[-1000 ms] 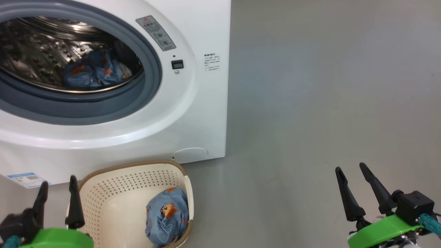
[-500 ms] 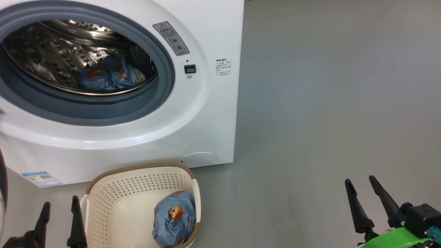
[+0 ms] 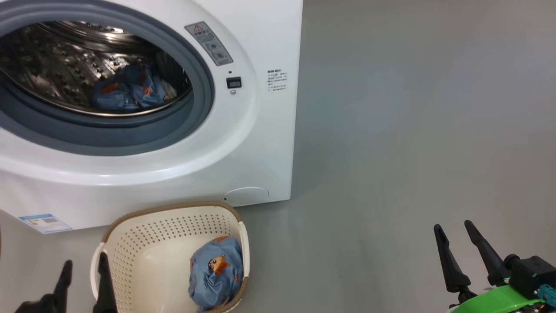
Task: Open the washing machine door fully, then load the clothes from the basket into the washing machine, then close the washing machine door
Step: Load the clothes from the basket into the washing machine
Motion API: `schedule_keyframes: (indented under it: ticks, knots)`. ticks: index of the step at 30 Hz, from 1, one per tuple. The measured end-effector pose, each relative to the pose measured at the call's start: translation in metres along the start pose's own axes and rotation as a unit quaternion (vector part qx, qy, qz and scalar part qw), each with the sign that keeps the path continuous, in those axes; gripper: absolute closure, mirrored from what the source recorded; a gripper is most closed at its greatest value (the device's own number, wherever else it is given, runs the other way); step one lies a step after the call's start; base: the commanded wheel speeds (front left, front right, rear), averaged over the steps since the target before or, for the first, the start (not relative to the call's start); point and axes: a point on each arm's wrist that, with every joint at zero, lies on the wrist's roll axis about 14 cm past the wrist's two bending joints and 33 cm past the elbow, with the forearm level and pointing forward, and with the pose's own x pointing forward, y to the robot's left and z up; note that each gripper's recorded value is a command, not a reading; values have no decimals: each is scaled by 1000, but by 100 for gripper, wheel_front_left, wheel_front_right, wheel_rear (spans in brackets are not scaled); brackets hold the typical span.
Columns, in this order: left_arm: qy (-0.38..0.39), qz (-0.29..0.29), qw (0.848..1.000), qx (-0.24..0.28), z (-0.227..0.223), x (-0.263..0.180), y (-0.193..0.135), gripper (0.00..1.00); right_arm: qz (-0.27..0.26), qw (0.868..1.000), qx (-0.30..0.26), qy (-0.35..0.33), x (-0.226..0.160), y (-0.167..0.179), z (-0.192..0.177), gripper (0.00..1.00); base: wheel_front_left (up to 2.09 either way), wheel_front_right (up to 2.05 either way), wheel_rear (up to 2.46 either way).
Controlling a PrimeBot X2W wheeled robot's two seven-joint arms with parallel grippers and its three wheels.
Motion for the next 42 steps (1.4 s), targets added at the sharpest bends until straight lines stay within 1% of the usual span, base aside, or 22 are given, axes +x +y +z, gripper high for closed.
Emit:
schedule_keyframes:
  ticks: [6, 13, 20, 26, 32, 33, 42]
  knots:
    - [50, -10, 999, -14, -33, 1, -10, 0, -2, 1000, 5, 3, 9, 1, -3, 0, 0, 0, 0]
    - [105, -31, 994, -25, -69, 12, -27, 0, -4, 1000, 13, 6, 27, 4, -9, 0, 0, 0, 0]
    - [167, -45, 984, -28, -109, 22, -34, 0, -3, 1000, 21, 20, 44, 10, -23, 0, 0, 0, 0]
    - [214, -68, 974, -35, -140, 38, -50, 0, -2, 999, 21, 28, 61, 10, -34, 0, 0, 0, 0]
    - [259, -99, 960, -23, -169, 52, -63, 0, -3, 999, 22, 39, 75, 10, -47, 0, 0, 0, 0]
    - [277, -112, 954, -17, -181, 54, -68, 0, -4, 999, 22, 43, 78, 9, -52, 0, 0, 0, 0]
    - [354, -141, 925, 5, -230, 63, -73, 0, -9, 998, 26, 55, 97, 7, -71, 0, 0, 0, 0]
